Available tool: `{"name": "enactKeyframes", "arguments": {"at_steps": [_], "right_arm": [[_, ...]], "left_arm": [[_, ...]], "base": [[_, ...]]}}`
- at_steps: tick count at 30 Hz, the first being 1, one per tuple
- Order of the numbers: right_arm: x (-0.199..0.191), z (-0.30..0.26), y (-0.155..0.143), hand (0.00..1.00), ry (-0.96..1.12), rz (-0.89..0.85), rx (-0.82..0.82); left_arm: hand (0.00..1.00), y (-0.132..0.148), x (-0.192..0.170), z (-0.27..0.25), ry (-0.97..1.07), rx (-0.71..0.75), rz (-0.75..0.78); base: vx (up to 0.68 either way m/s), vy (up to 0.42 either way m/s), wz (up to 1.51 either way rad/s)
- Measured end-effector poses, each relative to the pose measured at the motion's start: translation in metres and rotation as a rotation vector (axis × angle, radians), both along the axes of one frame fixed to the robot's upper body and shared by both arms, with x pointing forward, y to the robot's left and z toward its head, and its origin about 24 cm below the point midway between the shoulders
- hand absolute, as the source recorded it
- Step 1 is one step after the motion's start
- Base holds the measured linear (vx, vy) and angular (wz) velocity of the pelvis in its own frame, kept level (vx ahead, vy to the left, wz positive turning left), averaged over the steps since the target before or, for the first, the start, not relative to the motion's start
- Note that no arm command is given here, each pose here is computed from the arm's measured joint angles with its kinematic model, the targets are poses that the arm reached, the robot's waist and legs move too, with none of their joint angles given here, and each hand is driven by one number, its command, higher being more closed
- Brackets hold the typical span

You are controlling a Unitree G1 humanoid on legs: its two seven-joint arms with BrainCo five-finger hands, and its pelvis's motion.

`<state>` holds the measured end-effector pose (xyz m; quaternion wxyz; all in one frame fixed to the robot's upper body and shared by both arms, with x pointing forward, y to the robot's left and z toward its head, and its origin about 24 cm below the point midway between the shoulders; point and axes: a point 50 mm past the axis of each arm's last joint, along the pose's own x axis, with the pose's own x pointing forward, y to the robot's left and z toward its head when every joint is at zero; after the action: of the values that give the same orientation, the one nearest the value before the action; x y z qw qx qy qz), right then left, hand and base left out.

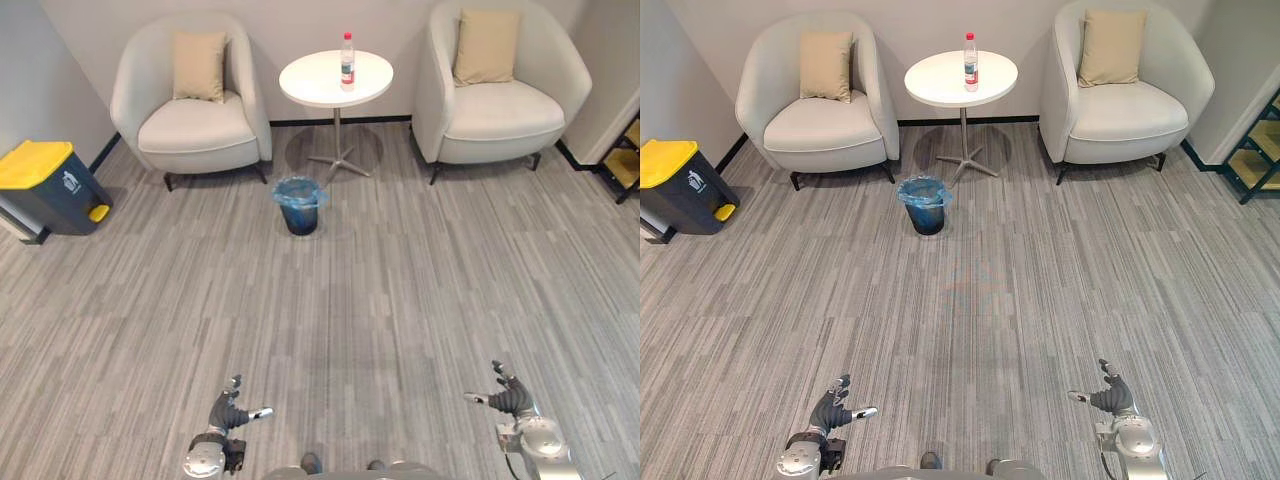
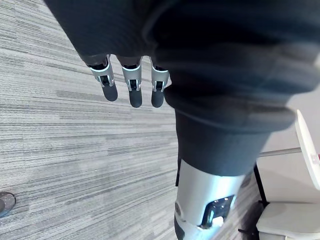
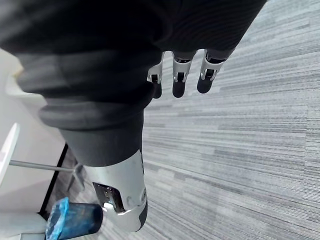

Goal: Gather rubbish on tea table into small bin, then transfer packed bag to large trash can.

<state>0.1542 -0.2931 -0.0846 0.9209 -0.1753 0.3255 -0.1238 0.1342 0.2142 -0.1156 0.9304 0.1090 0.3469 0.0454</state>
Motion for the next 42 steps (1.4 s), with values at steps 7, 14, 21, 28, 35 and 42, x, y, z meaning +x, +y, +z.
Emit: {"name": "enactKeyframes", "arguments": {"at_steps": [7,14,21,28,35,42], "right_arm": [[-0.010,-0.009,-0.002,0.00,0.045,-0.047,0.014],[-0.013,-0.016,0.005,0.00,0.069,-0.062,0.044],[-0.007,-0.016,0.009,0.00,0.053,-0.061,0.056],[0.013,-0.009,0.008,0.00,0.014,-0.073,0.045],[0.025,0.002,-0.005,0.00,-0.002,-0.044,-0.008],[0.042,0.023,-0.013,0.00,-0.082,-0.018,-0.053]], "left_arm": [[0.00,-0.001,-0.003,-0.002,0.014,-0.005,0.004],[0.00,-0.001,-0.005,-0.004,0.024,-0.007,0.009],[0.00,-0.001,-0.003,-0.003,0.015,-0.009,0.019],[0.00,0.005,0.012,0.014,-0.083,0.007,0.029],[0.00,0.014,0.022,0.020,-0.107,0.029,0.034],[0.00,0.007,0.047,0.030,-0.180,0.016,0.015]], "base": [[0.00,0.000,0.00],[0.00,-0.003,0.00],[0.00,-0.005,-0.05],[0.06,0.008,-0.21],[0.29,0.009,-0.07],[0.60,-0.254,0.36]]}}
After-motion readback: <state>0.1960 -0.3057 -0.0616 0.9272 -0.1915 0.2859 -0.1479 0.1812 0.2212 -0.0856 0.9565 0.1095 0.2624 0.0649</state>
